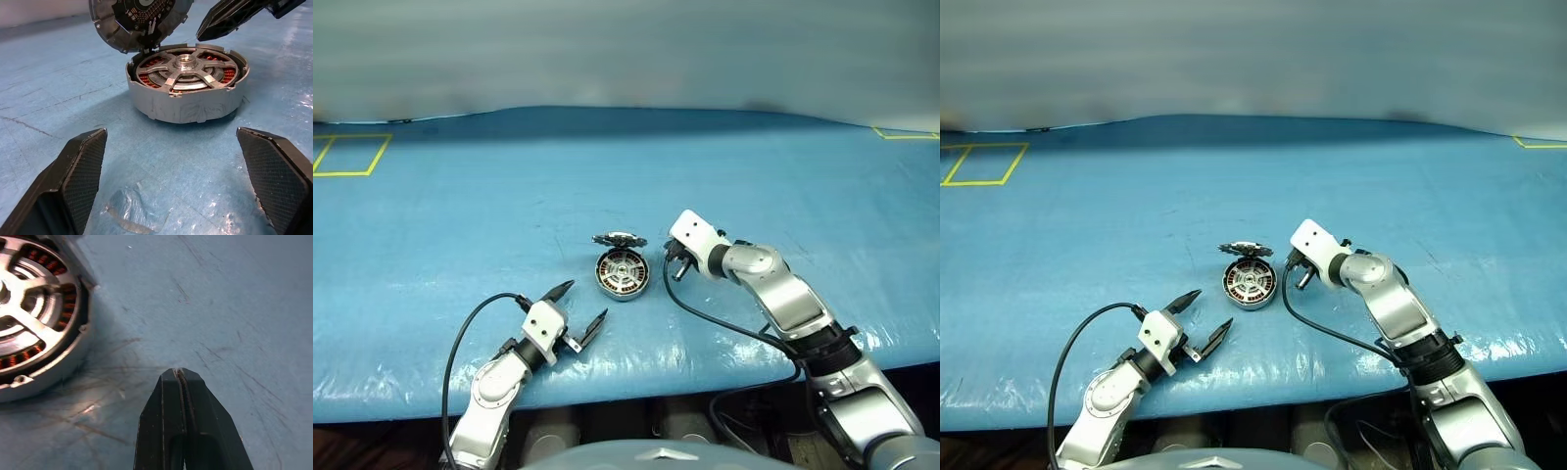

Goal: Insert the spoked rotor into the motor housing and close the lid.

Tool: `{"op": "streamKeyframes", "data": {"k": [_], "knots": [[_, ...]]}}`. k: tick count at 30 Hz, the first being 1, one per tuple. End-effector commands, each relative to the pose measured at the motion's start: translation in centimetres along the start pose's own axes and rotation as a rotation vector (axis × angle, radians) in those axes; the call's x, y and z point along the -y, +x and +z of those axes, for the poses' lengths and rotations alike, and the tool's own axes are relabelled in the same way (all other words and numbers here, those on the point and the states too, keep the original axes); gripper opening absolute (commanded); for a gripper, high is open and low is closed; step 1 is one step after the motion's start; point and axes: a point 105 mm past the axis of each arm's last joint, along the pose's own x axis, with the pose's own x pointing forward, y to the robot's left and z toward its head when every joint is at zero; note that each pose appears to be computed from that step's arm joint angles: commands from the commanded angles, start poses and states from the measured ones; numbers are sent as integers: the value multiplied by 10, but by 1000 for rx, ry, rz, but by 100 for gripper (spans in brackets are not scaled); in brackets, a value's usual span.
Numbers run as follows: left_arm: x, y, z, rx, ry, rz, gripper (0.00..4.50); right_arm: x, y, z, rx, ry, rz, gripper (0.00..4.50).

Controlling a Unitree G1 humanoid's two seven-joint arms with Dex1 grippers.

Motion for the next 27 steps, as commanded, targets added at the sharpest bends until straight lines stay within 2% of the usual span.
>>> {"op": "streamKeyframes", "data": {"k": [1,2,5,9,16,27], "knots": [[-1,1,3,14,4,7,450,25,-2,15,46,-34,-116,4],[-1,1,3,14,5,9,450,30,-3,29,120,16,-138,4],[-1,0,3,13,6,11,450,14,-10,76,374,166,-13,4],[-2,0,3,12,5,12,450,-17,-19,100,494,198,176,4],[-3,-1,3,7,4,16,450,-41,-15,92,436,129,270,4],[-4,-2,0,-7,3,16,450,-71,-5,45,222,-72,355,4]]}}
